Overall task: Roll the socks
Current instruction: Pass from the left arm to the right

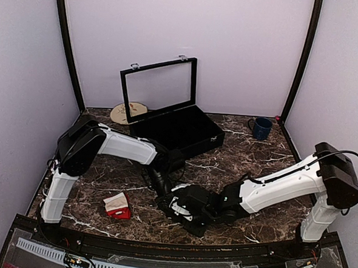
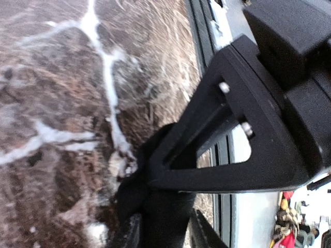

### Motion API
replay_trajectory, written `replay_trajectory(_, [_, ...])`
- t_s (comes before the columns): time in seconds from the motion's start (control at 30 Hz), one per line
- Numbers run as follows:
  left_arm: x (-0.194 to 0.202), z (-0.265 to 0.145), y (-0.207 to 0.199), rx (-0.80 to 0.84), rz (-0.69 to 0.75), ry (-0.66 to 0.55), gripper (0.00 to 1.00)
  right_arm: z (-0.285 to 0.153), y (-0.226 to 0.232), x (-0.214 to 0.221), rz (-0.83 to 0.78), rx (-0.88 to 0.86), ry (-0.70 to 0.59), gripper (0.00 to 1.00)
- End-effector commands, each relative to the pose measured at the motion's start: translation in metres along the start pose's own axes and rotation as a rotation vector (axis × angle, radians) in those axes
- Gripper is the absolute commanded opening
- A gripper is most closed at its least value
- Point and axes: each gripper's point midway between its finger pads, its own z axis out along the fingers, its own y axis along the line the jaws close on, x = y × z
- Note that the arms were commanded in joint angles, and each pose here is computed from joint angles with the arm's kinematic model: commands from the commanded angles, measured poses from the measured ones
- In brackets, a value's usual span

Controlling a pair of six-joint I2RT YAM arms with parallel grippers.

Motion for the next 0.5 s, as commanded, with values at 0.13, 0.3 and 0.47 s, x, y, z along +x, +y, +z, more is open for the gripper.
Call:
replay_trajectory(0.13, [0.031,-0.012,0.052,-0.297,-0.089,0.087,0.38,-0.012,-0.023,0.036,0.127,0.077,0.087,0.0])
replay_trajectory(0.3, [0.035,-0.015,0.051,-0.31,-0.097,0.089,0.38,-0.027,-0.032,0.034,0.164,0.116,0.064,0.0])
replay_trajectory(0.47, [0.034,-0.024,0.055,-0.333,-0.105,0.073,0.39,-0.041,-0.038,0.036,0.212,0.14,0.042,0.0])
